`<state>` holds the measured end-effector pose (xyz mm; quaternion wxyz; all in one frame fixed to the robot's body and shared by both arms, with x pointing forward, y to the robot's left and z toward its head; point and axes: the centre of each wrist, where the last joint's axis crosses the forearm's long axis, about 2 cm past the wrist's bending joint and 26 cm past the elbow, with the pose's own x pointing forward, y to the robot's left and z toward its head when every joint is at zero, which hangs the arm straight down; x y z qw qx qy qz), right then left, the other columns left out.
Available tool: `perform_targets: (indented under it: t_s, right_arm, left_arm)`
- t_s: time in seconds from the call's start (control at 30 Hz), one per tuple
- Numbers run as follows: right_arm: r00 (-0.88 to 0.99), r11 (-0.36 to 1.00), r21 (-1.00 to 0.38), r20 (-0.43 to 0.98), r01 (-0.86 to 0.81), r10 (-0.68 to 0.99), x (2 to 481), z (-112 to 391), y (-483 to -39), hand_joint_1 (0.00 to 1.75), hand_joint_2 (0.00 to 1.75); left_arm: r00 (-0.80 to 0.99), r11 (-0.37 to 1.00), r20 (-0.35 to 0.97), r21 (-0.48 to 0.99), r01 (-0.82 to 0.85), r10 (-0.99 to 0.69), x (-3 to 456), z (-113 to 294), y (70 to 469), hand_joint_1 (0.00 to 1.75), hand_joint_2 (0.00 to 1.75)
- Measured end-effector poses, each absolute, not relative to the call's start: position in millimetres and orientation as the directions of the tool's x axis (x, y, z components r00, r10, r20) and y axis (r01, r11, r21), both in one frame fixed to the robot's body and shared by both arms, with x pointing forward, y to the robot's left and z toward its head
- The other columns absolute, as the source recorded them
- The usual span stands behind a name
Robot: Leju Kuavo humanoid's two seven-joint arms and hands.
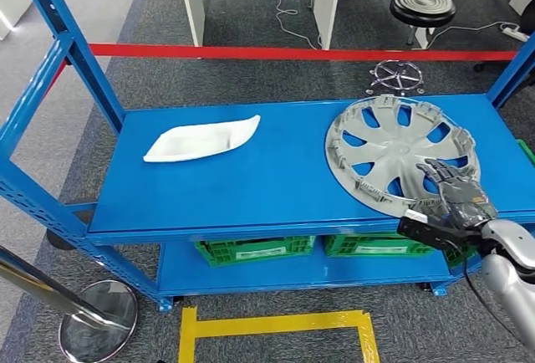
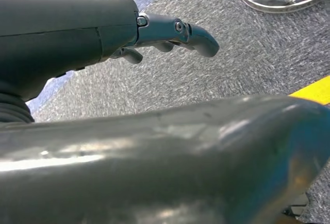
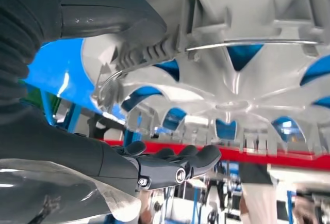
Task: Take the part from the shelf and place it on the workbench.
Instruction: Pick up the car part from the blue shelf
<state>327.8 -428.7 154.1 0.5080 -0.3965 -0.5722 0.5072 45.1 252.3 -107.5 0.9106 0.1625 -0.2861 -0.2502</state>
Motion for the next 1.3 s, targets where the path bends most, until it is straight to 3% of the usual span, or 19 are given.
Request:
perform_targets:
  t_s: [0.3,0.73,1.0,1.03,1.13,1.17,1.3]
  right_arm:
    - [-0.192,0.159,-0.955,0.210,-0.250,0.959,356.8,157.9,-433.4,0.00,1.75]
    - [-0.207,0.277,-0.837,0.411,-0.472,0.888,364.6,155.8,-435.7,0.00,1.75]
    - [-0.199,0.215,-0.816,0.371,-0.537,0.907,364.5,160.5,-444.1,0.00,1.75]
    - [-0.200,0.198,-0.823,0.350,-0.533,0.915,364.2,159.9,-443.8,0.29,1.75]
    - [-0.215,0.151,-0.843,0.299,-0.517,0.930,362.3,155.6,-441.5,1.59,1.75]
    - [-0.220,0.140,-0.845,0.288,-0.515,0.932,361.3,154.1,-441.2,1.74,1.75]
    - [-0.228,0.114,-0.848,0.265,-0.517,0.937,356.8,150.4,-445.1,1.75,1.75]
  left_arm:
    - [0.699,0.812,0.437,0.446,0.377,-0.565,46.3,-107.5,254.3,0.00,0.00]
    - [0.693,0.804,0.434,0.453,0.386,-0.577,46.2,-107.6,256.1,0.00,0.00]
    - [0.690,0.802,0.434,0.455,0.387,-0.579,46.3,-107.6,256.9,0.00,0.00]
    - [0.690,0.802,0.434,0.455,0.387,-0.579,46.3,-107.6,257.0,0.00,0.00]
    - [0.699,0.808,0.434,0.455,0.374,-0.569,46.2,-107.7,257.5,0.00,0.00]
    - [0.706,0.812,0.435,0.456,0.363,-0.559,46.1,-107.7,257.8,0.00,0.00]
    - [0.730,0.828,0.437,0.462,0.318,-0.525,45.2,-107.8,259.4,0.00,0.00]
